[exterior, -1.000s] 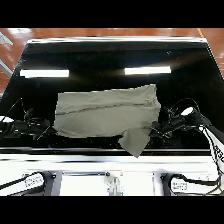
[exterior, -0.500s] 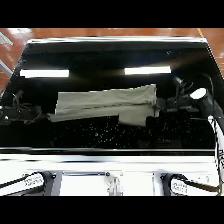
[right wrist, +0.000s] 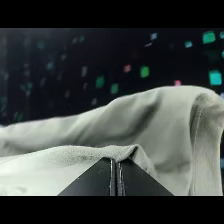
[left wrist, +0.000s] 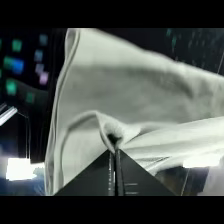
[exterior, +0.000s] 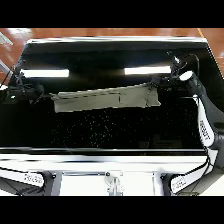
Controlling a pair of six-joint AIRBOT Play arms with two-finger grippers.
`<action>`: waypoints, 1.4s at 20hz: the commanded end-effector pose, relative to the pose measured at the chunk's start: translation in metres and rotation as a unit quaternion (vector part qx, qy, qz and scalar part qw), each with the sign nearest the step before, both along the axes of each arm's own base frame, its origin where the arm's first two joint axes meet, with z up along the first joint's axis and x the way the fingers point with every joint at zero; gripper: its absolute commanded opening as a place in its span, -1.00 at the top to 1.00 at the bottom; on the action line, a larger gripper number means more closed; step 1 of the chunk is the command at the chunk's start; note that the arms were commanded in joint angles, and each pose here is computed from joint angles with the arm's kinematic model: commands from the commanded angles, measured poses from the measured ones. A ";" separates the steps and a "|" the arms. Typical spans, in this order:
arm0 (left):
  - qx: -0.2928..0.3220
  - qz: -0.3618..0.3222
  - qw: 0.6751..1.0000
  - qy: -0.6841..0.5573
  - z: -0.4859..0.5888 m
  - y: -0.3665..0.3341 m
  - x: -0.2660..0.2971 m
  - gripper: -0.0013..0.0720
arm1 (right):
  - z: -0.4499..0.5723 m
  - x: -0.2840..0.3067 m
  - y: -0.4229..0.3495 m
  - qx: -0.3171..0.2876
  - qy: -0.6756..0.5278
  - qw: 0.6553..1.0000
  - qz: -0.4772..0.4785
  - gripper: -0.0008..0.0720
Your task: Fold the shirts.
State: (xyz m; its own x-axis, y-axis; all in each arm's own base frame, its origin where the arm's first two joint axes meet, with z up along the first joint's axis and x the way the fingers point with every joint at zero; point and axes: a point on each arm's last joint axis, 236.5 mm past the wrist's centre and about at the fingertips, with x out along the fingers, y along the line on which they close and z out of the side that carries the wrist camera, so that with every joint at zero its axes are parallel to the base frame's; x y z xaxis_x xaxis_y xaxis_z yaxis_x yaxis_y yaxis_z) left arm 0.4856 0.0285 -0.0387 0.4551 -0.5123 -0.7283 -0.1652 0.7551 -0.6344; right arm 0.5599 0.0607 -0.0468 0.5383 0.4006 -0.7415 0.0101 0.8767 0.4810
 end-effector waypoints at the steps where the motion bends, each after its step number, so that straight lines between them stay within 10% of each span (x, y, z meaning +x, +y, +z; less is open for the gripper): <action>1: -0.008 -0.012 1.000 0.000 -0.016 -0.013 0.029 0.06 | -0.027 0.007 0.002 0.007 0.023 1.000 -0.008 0.72; 3: -0.014 -0.002 1.000 0.003 -0.013 -0.013 0.035 -0.52 | -0.025 0.006 0.000 0.002 0.020 1.000 0.000 -0.84; 8: -0.059 -0.075 0.994 0.043 0.016 -0.021 0.000 -0.51 | -0.018 -0.035 -0.046 -0.040 0.081 0.995 0.031 -0.90; 21: -0.092 -0.138 0.982 0.087 0.057 -0.070 -0.037 -0.44 | -0.079 -0.049 -0.015 0.124 0.182 0.975 -0.012 -0.90; 23: -0.085 -0.139 0.984 0.072 0.065 -0.076 -0.033 -0.44 | -0.081 -0.049 -0.006 0.133 0.187 0.973 -0.012 -0.64; 26: -0.106 -0.150 0.982 0.054 0.079 -0.098 -0.029 -0.44 | -0.070 -0.045 -0.003 0.149 0.176 0.973 -0.012 0.53; 28: -0.114 -0.151 0.981 0.036 0.084 -0.117 -0.020 -0.37 | -0.049 -0.041 -0.007 0.150 0.157 0.976 -0.007 0.84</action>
State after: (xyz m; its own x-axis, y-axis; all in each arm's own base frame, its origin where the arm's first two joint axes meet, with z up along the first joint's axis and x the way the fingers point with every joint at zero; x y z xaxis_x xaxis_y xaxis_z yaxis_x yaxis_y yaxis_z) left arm 0.4546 -0.0671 0.0340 0.1755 -0.7499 -0.6379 -0.0403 0.6419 -0.7657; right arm 0.5119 0.0506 -0.1184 0.2748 0.5905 -0.7588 0.2281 0.7266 0.6481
